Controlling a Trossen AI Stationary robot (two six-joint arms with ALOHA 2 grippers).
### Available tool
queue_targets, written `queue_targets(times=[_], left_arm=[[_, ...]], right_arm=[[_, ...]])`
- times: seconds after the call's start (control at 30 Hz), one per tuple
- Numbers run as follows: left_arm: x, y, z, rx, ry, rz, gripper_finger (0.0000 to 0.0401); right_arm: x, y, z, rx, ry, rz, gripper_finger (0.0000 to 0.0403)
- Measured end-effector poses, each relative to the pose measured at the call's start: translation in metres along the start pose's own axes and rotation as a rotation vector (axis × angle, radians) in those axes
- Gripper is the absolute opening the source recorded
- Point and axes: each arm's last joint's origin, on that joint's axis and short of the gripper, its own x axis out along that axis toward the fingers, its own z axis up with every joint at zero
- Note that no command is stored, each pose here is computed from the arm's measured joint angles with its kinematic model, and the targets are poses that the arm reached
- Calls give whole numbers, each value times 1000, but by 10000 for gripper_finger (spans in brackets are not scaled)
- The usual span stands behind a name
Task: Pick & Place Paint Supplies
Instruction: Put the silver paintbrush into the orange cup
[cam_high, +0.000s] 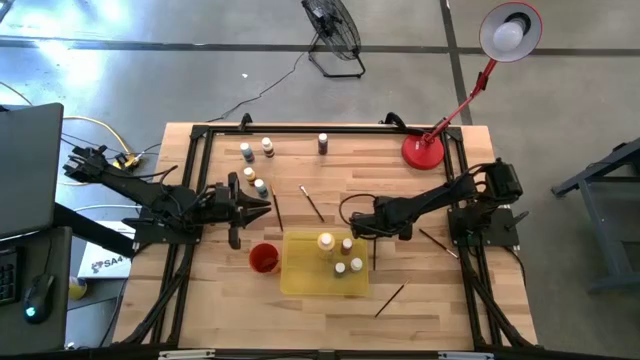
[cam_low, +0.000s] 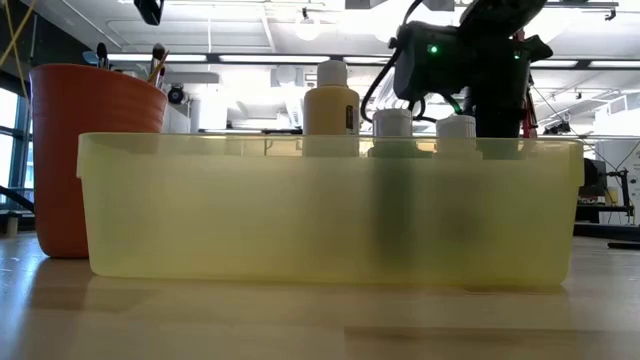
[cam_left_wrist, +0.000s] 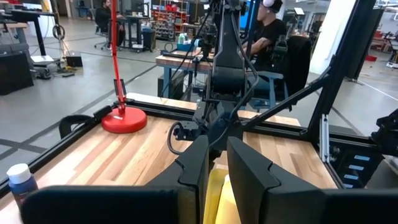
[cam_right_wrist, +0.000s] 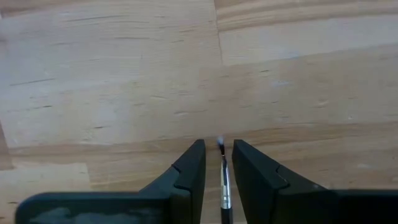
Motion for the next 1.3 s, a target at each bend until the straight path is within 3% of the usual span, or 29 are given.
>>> queue_targets(times=[0.23, 0.5, 0.9, 1.3], left_arm=[[0, 0, 0, 1, -1, 1, 58], [0, 0, 0, -3, -1, 1, 58], [0, 0, 0, -3, -1, 1, 58], [0, 0, 0, -3, -1, 1, 58]], right_arm=[[1, -1, 3, -24, -15, -11, 67], [2, -1, 3, -70, -35, -8, 8], [-1, -1, 4, -129, -47, -3, 4], [-35, -11, 19, -163, -119, 43, 3]])
